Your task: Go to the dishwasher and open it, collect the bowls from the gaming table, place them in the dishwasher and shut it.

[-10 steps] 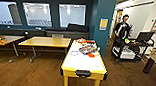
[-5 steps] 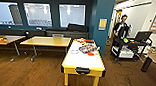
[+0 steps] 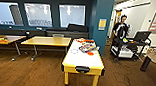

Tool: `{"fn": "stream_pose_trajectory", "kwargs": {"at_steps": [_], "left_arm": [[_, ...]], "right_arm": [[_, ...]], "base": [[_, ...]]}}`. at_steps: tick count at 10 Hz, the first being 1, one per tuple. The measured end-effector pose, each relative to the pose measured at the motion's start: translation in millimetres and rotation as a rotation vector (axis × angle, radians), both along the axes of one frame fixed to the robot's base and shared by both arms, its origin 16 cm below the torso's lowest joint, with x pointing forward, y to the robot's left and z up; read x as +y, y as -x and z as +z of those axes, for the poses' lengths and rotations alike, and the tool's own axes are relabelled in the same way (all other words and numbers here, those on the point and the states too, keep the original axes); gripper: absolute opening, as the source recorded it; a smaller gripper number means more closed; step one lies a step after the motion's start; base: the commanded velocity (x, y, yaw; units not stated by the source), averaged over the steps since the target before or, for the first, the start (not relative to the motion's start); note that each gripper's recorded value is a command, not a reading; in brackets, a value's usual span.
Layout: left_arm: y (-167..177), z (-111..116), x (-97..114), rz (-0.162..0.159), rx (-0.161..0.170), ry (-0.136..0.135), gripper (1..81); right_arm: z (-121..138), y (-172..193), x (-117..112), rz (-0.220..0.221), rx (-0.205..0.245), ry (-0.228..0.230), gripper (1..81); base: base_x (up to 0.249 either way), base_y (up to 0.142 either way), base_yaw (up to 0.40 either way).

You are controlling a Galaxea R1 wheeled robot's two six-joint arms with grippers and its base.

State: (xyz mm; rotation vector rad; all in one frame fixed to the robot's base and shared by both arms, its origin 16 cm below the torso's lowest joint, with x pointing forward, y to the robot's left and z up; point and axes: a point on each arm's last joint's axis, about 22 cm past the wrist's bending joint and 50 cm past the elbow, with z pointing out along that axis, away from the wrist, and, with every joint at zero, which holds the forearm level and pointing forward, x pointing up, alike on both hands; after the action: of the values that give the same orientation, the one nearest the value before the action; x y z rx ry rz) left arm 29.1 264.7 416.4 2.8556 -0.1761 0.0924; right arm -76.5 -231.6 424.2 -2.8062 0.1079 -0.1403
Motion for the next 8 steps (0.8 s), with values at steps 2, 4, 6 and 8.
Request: {"fn": "stream_pose_trajectory", "kwargs": {"at_steps": [2, 4, 6, 8], "left_arm": [[-9.1, 0.2, -0.9, 0.000, -0.010, 0.002, 1.0], [-9.8, 0.2, -0.5, 0.000, -0.011, 0.001, 1.0], [-9.8, 0.2, -0.5, 0.000, -0.011, 0.001, 1.0], [-9.7, 0.4, -1.1, 0.000, -0.011, 0.003, 1.0]], "right_arm": [[0.0, -10.4, 1.5, -0.001, -0.015, -0.004, 1.0], [0.1, -2.6, 0.9, 0.000, -0.003, -0.002, 1.0], [0.1, -3.0, 3.2, 0.001, -0.004, -0.005, 1.0], [0.1, -2.8, 2.9, 0.000, -0.004, -0.004, 1.0]], "base": [[0.000, 0.000, 0.000], [0.000, 0.000, 0.000], [0.000, 0.000, 0.000], [0.000, 0.000, 0.000]]}}
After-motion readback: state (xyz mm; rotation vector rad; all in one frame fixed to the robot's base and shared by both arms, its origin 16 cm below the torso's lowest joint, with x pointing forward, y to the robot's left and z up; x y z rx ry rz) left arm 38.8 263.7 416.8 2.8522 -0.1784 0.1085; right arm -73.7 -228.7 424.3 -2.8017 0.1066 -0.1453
